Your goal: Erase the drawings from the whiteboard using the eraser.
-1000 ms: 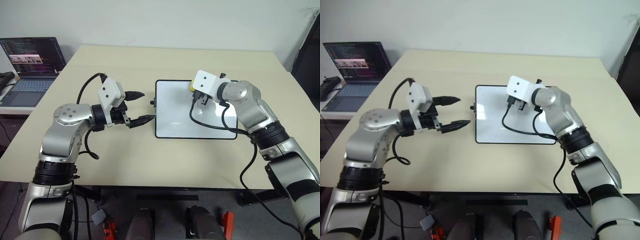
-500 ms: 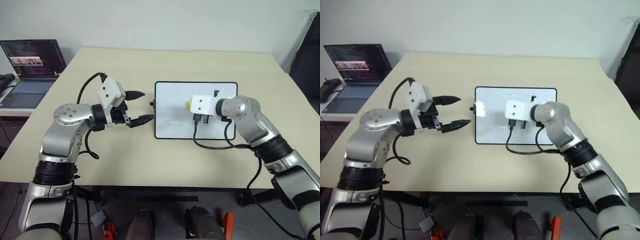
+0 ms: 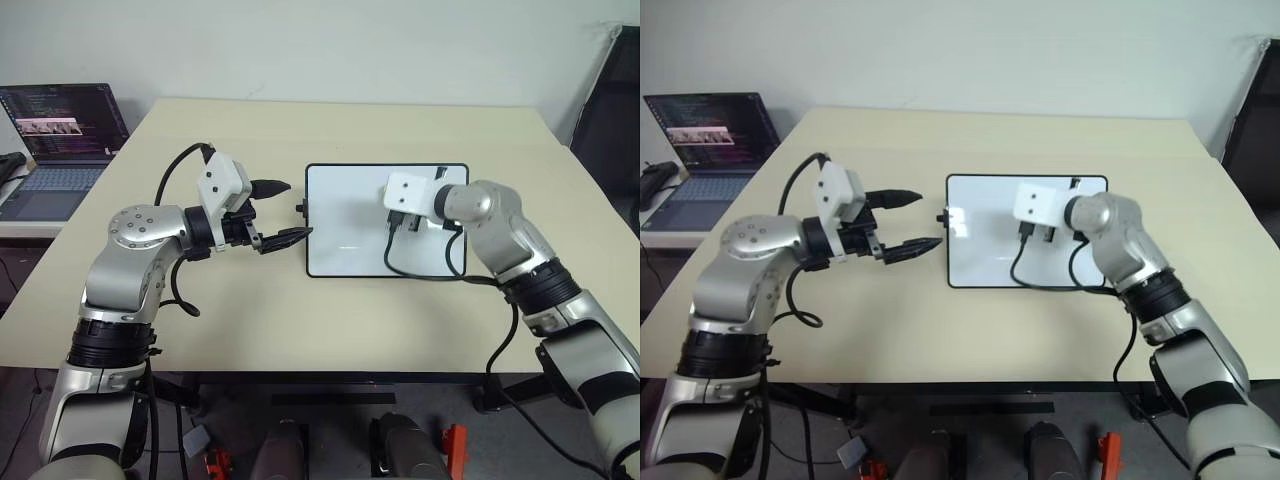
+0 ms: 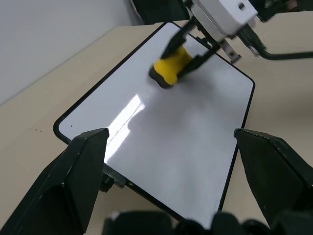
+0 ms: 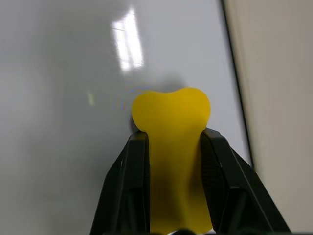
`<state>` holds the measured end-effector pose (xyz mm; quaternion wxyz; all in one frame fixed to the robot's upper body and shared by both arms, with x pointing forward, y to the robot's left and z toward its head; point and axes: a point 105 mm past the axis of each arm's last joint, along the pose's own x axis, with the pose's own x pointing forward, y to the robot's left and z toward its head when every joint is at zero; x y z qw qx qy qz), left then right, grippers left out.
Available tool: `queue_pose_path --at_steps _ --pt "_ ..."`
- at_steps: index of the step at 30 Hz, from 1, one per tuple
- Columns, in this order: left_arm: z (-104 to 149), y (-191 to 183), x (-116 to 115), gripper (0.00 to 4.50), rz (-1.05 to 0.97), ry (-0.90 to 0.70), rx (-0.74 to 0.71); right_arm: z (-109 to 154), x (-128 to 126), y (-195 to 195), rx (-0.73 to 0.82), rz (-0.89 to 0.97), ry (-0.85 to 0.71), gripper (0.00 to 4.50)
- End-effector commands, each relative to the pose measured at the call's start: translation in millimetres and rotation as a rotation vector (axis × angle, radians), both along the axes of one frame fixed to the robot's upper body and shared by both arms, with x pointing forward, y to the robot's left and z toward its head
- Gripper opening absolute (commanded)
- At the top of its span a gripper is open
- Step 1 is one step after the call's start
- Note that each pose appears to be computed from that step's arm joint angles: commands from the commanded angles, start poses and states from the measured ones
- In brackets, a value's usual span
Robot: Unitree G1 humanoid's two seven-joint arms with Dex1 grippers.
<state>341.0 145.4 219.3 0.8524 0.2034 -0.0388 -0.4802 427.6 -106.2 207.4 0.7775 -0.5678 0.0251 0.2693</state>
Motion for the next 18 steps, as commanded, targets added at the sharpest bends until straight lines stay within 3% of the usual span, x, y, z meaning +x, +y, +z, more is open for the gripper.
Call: queue_pose_path --at_steps 1,14,18 --pt "13 -1 -2 4.5 -0.013 -0.046 -0.005 10 14 -18 0.022 -0.128 -0.064 1.04" --pt "13 -3 0 4.5 -0.017 -0.049 -0.004 -18 -11 19 0.008 0.024 0.063 1.04" --pt "14 -8 -1 4.5 -0.04 -0.05 -0.011 -3 -24 14 0.148 0.057 0.126 1.04"
